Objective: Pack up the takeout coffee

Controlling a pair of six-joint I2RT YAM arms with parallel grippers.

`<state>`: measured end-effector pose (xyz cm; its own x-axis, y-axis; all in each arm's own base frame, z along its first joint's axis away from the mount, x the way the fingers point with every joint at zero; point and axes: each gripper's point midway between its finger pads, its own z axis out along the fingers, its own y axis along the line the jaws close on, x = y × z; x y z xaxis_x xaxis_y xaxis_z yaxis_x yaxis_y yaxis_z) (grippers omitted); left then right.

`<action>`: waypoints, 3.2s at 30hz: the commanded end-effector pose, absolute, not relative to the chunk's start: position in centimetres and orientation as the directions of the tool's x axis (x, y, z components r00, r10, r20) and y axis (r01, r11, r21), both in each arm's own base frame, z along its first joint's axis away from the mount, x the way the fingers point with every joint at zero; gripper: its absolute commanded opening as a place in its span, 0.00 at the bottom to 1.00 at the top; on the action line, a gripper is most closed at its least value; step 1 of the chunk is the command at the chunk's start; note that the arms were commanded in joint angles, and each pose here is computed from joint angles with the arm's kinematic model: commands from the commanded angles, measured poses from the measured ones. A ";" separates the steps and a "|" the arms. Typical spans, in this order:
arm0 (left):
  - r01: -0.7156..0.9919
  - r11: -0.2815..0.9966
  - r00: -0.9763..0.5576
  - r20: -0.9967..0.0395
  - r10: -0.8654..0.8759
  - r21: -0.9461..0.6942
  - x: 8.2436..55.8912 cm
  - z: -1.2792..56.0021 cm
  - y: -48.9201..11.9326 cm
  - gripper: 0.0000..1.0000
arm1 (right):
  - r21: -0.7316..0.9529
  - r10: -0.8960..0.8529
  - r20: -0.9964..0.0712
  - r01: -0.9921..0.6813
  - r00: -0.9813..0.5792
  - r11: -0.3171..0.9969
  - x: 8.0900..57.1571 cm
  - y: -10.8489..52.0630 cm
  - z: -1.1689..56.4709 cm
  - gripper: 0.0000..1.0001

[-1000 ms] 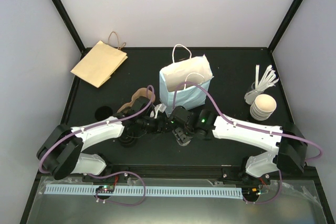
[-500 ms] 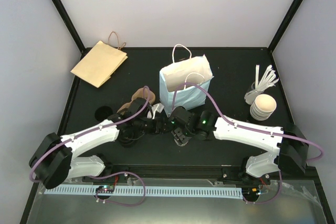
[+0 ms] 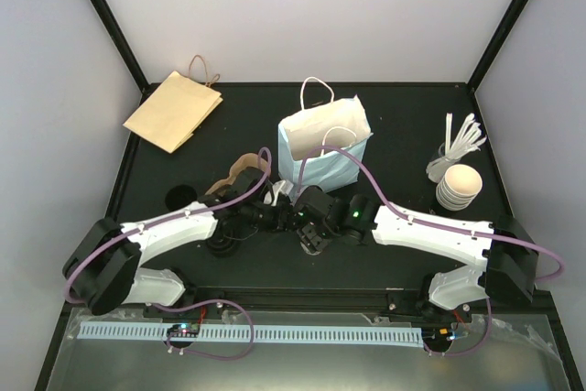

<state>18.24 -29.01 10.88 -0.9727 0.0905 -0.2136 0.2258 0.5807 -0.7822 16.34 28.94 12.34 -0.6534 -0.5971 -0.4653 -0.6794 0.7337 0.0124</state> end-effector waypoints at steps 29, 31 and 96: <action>0.236 0.682 -0.971 -0.200 0.133 -0.692 18.5 9.3 -28.5 0.64 | 0.036 -0.492 -0.606 -0.640 -0.625 0.768 16.5 27.2 19.8 0.99; 0.248 0.674 -0.967 -0.218 0.132 -0.696 18.6 10.4 -28.5 0.66 | 0.062 -0.472 -0.614 -0.634 -0.633 0.771 16.3 26.9 20.0 0.99; 0.922 0.372 -0.303 -0.800 0.519 -0.108 15.4 22.7 -30.4 0.99 | 0.459 -0.050 -0.555 -0.356 -0.830 0.814 17.5 21.5 15.9 0.89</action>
